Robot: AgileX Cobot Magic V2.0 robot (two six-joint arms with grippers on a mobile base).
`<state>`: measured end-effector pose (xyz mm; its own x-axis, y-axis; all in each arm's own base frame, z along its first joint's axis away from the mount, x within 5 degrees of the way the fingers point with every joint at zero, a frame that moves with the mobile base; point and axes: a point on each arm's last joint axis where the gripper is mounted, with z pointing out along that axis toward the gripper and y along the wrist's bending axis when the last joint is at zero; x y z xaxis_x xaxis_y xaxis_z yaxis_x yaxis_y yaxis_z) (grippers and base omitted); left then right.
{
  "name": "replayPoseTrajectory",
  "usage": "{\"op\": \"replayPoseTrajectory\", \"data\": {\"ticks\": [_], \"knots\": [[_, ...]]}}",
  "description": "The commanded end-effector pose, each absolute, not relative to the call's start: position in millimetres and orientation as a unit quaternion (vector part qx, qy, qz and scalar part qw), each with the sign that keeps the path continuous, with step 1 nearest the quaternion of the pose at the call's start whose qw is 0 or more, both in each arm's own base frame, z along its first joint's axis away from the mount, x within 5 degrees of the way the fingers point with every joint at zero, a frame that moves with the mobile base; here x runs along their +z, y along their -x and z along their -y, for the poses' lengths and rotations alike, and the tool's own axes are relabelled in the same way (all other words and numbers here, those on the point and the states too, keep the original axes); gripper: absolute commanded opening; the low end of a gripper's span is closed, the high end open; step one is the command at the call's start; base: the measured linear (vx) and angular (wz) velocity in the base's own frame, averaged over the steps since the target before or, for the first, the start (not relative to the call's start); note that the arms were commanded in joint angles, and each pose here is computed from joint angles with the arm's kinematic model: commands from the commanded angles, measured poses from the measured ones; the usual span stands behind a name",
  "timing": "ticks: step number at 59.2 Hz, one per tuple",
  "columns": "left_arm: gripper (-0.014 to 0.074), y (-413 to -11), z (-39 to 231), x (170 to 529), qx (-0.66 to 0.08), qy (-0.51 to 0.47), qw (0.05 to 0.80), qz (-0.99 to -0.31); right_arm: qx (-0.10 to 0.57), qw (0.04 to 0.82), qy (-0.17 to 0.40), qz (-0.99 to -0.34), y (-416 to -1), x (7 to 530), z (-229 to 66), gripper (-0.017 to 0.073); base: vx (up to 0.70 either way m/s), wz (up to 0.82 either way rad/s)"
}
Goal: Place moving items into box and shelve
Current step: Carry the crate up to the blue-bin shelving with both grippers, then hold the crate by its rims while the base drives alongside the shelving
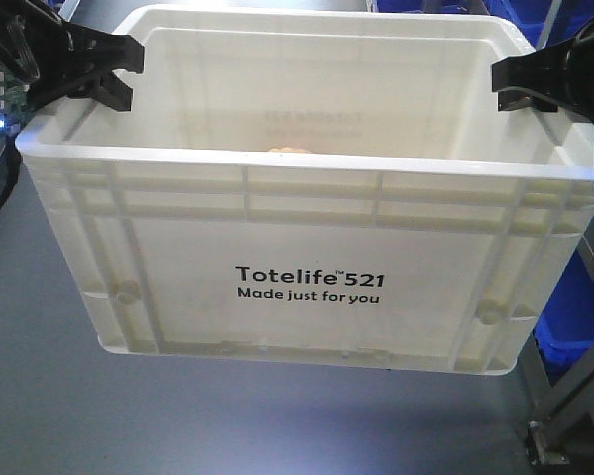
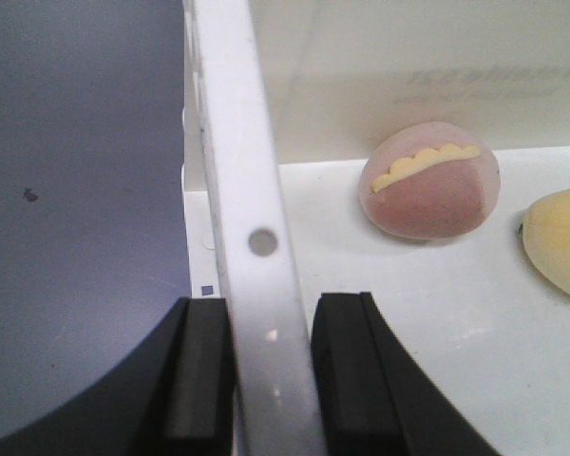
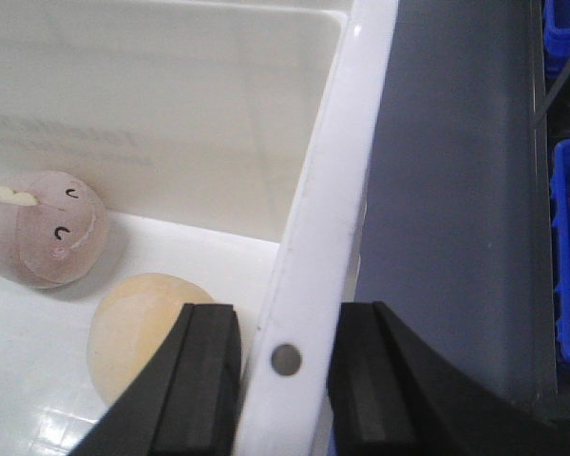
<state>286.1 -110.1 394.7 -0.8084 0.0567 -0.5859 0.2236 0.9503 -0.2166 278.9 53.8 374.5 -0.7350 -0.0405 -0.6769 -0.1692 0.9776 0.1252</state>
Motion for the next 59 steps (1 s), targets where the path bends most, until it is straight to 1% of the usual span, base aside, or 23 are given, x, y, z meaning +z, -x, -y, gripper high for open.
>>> {"op": "replayPoseTrajectory", "data": {"ticks": [1,39,59], "knots": [[-0.0006,-274.0,116.2,436.5,-0.207,-0.073,0.397,-0.891,0.114,0.439,0.039,-0.890,-276.5,404.7,-54.7,-0.0006,0.42,0.15],[-0.0006,-274.0,116.2,436.5,-0.207,-0.073,0.397,-0.891,0.114,0.439,0.039,-0.890,-276.5,404.7,-54.7,-0.0006,0.39,0.13],[-0.0006,-274.0,116.2,436.5,-0.207,-0.073,0.397,-0.891,0.114,0.439,0.039,-0.890,-276.5,404.7,-54.7,-0.0006,0.34,0.23]]}}
